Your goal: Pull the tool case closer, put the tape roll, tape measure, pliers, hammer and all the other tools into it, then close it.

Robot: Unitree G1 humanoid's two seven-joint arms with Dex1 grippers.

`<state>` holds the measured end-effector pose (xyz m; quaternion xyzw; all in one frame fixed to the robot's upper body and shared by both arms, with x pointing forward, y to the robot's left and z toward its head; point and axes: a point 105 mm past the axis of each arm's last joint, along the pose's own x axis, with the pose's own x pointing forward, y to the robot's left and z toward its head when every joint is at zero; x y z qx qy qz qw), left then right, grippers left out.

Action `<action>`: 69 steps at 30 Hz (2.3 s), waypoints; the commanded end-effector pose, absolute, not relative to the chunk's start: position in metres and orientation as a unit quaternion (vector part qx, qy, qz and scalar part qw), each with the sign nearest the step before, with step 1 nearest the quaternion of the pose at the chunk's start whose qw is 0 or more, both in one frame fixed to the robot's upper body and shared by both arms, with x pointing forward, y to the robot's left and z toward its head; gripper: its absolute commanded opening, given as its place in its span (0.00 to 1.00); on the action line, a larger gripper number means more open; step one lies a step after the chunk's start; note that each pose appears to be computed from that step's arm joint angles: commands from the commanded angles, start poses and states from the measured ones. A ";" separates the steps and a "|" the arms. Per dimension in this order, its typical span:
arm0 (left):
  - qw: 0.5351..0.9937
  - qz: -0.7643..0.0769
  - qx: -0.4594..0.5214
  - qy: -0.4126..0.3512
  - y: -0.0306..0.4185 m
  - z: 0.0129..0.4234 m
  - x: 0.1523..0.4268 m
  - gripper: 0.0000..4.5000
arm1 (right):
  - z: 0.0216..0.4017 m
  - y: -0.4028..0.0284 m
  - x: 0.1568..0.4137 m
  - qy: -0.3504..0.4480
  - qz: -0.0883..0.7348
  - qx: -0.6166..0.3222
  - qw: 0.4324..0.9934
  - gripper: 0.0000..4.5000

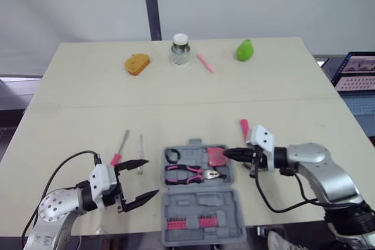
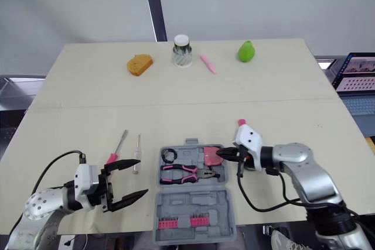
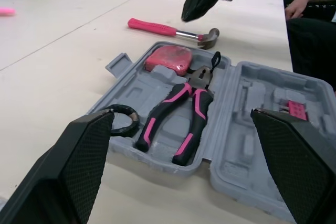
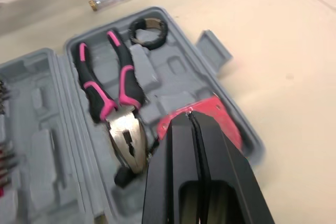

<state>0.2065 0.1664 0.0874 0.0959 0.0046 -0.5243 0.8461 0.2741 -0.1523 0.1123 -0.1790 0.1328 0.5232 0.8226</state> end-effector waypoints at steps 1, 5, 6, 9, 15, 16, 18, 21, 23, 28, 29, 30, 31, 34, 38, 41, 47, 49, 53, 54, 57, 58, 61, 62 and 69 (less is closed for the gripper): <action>0.834 -0.542 0.103 -0.002 0.158 0.084 0.201 1.00 | 0.130 -0.173 0.264 0.102 0.512 -0.192 0.831 0.00; 0.831 -0.548 0.097 0.005 0.162 0.083 0.195 1.00 | 0.126 -0.184 0.247 0.131 0.505 -0.184 0.833 0.00; 0.832 -0.546 0.098 0.007 0.165 0.084 0.195 1.00 | 0.126 -0.187 0.244 0.134 0.501 -0.182 0.835 0.00; 0.839 -0.535 0.101 0.010 0.175 0.089 0.195 1.00 | 0.124 -0.192 0.235 0.146 0.490 -0.179 0.840 0.00; 0.847 -0.521 0.100 0.013 0.183 0.101 0.204 1.00 | 0.119 -0.203 0.219 0.170 0.473 -0.169 0.848 0.00; 0.850 -0.517 0.100 0.015 0.186 0.101 0.205 1.00 | 0.118 -0.205 0.218 0.170 0.469 -0.167 0.850 0.00; 0.854 -0.510 0.099 0.018 0.192 0.102 0.206 1.00 | 0.115 -0.208 0.213 0.178 0.464 -0.164 0.852 0.00; 0.858 -0.502 0.103 0.029 0.201 0.100 0.203 1.00 | 0.110 -0.215 0.204 0.194 0.458 -0.158 0.853 0.00; 0.862 -0.495 0.105 0.041 0.207 0.096 0.200 1.00 | 0.107 -0.220 0.199 0.204 0.453 -0.151 0.855 0.00; 0.876 -0.467 0.104 0.061 0.223 0.088 0.189 1.00 | 0.099 -0.237 0.194 0.229 0.424 -0.136 0.866 0.00; 0.879 -0.461 0.104 0.065 0.226 0.085 0.186 1.00 | 0.098 -0.239 0.195 0.230 0.416 -0.132 0.870 0.00; 0.882 -0.454 0.105 0.069 0.230 0.082 0.183 1.00 | 0.097 -0.241 0.195 0.231 0.410 -0.127 0.873 0.00; 0.885 -0.448 0.105 0.073 0.233 0.079 0.180 1.00 | 0.097 -0.242 0.195 0.231 0.406 -0.122 0.876 0.00; 0.887 -0.440 0.105 0.089 0.239 0.070 0.169 1.00 | 0.093 -0.243 0.190 0.239 0.400 -0.115 0.877 0.00; 0.884 -0.440 0.104 0.118 0.245 0.057 0.150 1.00 | 0.083 -0.245 0.183 0.256 0.393 -0.098 0.878 0.00; 0.886 -0.435 0.100 0.123 0.246 0.056 0.146 1.00 | 0.078 -0.248 0.178 0.264 0.390 -0.092 0.877 0.00; 0.888 -0.433 0.097 0.123 0.241 0.060 0.147 1.00 | 0.072 -0.250 0.172 0.280 0.387 -0.082 0.875 0.00; 0.887 -0.434 0.097 0.122 0.238 0.061 0.148 1.00 | 0.071 -0.251 0.171 0.282 0.386 -0.082 0.875 0.00; 0.884 -0.440 0.092 0.128 0.234 0.062 0.150 1.00 | 0.070 -0.250 0.171 0.285 0.386 -0.079 0.874 0.27; 0.883 -0.442 0.091 0.130 0.233 0.062 0.151 1.00 | 0.071 -0.249 0.172 0.284 0.387 -0.082 0.873 0.39; 0.879 -0.448 0.102 0.127 0.228 0.063 0.157 1.00 | 0.074 -0.243 0.176 0.278 0.395 -0.086 0.871 0.71; 0.880 -0.446 0.107 0.122 0.225 0.064 0.160 1.00 | 0.074 -0.241 0.177 0.276 0.399 -0.088 0.870 0.82; 0.877 -0.453 0.106 0.118 0.217 0.066 0.164 1.00 | 0.075 -0.235 0.179 0.274 0.408 -0.086 0.867 0.99; 0.875 -0.457 0.109 0.118 0.216 0.066 0.164 1.00 | 0.075 -0.233 0.179 0.273 0.410 -0.086 0.866 0.99; 0.871 -0.464 0.113 0.117 0.214 0.065 0.163 1.00 | 0.078 -0.232 0.181 0.275 0.415 -0.094 0.862 0.99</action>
